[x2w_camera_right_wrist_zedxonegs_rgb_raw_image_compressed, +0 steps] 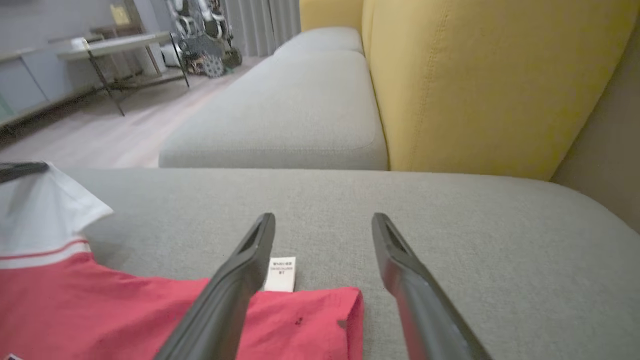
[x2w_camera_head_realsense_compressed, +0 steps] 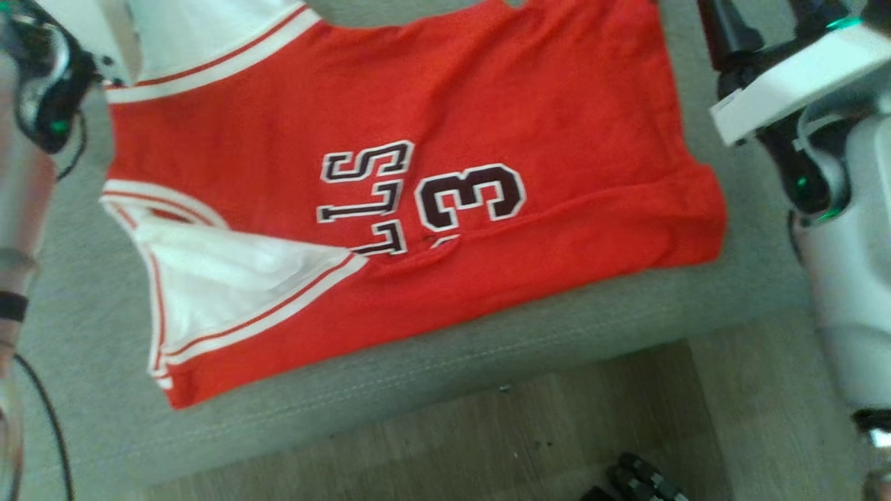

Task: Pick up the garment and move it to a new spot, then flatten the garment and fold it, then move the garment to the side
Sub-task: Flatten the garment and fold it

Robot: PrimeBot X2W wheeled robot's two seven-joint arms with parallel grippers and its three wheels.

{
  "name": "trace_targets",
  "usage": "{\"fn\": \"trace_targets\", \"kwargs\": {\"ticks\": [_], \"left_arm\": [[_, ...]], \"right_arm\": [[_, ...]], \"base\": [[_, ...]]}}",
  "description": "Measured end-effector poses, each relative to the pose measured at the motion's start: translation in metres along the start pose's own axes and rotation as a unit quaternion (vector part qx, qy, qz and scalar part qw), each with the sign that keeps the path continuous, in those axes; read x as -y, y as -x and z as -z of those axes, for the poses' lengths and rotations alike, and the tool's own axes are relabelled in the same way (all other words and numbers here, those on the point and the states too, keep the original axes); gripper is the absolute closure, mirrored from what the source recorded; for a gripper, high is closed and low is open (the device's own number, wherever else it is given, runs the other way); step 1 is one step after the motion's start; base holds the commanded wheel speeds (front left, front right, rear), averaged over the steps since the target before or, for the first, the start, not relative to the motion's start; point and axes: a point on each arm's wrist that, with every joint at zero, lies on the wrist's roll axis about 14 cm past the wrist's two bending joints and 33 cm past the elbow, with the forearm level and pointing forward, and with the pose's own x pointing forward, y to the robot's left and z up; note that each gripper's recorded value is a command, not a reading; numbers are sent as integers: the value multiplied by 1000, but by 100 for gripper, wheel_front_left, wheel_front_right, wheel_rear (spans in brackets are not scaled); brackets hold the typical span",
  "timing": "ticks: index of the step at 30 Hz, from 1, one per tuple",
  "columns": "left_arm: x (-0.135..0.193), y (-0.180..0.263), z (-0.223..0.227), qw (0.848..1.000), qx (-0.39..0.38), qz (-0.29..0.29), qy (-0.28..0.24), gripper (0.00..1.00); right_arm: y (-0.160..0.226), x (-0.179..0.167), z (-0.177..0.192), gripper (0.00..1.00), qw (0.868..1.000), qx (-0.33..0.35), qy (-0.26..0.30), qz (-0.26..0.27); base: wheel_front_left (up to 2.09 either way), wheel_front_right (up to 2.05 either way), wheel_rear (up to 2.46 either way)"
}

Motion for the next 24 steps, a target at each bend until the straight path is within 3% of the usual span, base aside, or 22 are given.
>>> {"fn": "trace_targets", "kwargs": {"ticks": [5, 14, 24], "left_arm": [[-1, 18, -8, 999, 38, -9, 12, 100], [-1, 30, -2, 999, 48, -10, 18, 100], [-5, 35, -2, 998, 56, -14, 26, 100]], "right_arm": [[-16, -3, 24, 0, 997, -76, 27, -21], [-37, 25, 47, 0, 984, -171, 40, -5], [-35, 44, 92, 0, 960, -275, 53, 12]], "base": [[0, 0, 0], [0, 0, 0], [0, 0, 0]]}}
